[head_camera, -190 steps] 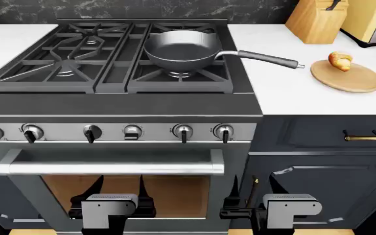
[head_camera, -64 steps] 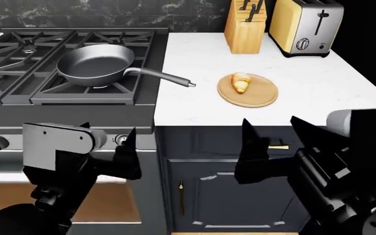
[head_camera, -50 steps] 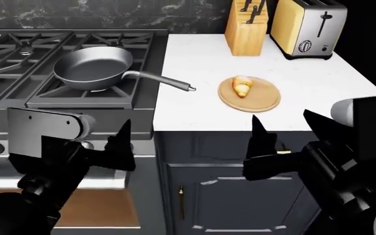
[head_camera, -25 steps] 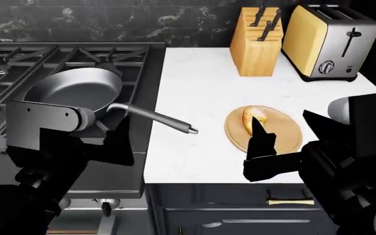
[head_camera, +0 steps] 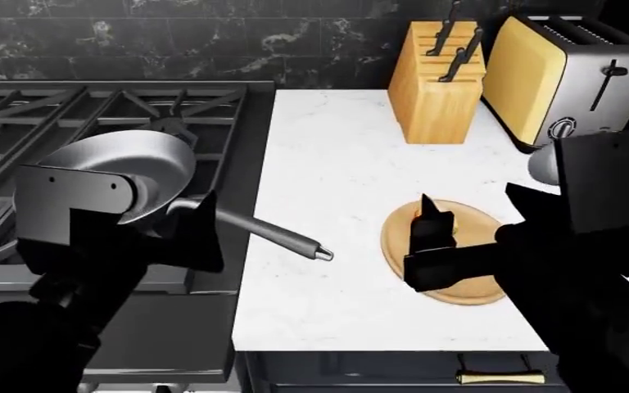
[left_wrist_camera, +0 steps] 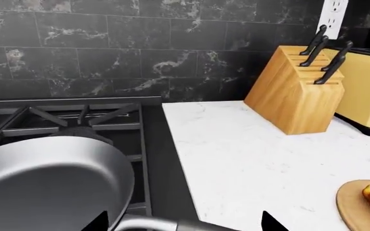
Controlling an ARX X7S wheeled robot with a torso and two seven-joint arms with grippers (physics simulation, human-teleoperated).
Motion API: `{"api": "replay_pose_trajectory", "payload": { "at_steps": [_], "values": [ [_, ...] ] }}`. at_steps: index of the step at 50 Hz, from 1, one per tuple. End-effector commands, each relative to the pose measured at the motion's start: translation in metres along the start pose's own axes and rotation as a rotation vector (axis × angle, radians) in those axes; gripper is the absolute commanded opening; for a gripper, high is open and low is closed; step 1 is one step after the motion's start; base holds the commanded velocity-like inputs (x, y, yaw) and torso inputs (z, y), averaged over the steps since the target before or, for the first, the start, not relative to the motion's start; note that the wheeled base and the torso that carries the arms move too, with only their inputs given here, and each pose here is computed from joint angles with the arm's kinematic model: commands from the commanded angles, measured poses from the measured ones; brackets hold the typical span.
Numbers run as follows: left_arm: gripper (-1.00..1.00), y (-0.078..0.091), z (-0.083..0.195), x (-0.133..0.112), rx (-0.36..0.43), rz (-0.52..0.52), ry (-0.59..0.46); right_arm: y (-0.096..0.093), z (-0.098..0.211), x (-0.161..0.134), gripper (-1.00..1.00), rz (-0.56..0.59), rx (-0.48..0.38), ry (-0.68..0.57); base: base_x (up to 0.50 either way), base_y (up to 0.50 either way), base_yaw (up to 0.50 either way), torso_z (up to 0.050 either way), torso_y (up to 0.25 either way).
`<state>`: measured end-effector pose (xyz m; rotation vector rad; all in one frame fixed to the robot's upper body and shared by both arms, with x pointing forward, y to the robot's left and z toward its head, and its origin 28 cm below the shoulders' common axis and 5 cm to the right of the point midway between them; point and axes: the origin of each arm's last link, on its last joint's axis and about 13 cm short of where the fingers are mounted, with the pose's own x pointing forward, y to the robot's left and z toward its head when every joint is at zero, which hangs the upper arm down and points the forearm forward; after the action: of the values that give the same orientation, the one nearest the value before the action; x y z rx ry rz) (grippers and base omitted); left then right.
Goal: Pick the croissant and place it on the pan. Then turn on the stove to warm the croissant.
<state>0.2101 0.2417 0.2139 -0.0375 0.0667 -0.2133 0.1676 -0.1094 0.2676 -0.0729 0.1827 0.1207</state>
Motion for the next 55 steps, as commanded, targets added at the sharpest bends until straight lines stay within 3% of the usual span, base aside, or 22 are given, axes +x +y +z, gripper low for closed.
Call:
{"api": "replay_pose_trajectory", "payload": {
  "at_steps": [1, 12, 21, 35, 55],
  "values": [
    [1.0, 0.001, 0.008, 0.002, 0.006, -0.009, -0.032, 0.0, 0.021, 0.01, 1.0, -0.082, -0.065, 0.11, 0.0, 0.0, 0.0, 0.0, 0.0],
    [1.0, 0.001, 0.016, 0.008, 0.011, -0.047, -0.071, -0.007, 0.034, 0.029, 1.0, -0.108, -0.071, 0.16, 0.0, 0.0, 0.0, 0.0, 0.0],
    [1.0, 0.0, 0.021, 0.007, 0.036, -0.047, -0.067, -0.017, 0.041, 0.043, 1.0, -0.099, -0.029, 0.209, 0.0, 0.0, 0.0, 0.0, 0.0],
    [1.0, -0.002, 0.021, 0.009, 0.03, -0.047, -0.043, -0.026, 0.034, 0.074, 1.0, -0.072, -0.017, 0.29, 0.0, 0.0, 0.0, 0.0, 0.0],
    [1.0, -0.003, 0.02, 0.008, 0.02, -0.049, -0.033, -0.022, 0.024, 0.111, 1.0, -0.006, -0.034, 0.369, 0.0, 0.0, 0.0, 0.0, 0.0]
  ]
}}
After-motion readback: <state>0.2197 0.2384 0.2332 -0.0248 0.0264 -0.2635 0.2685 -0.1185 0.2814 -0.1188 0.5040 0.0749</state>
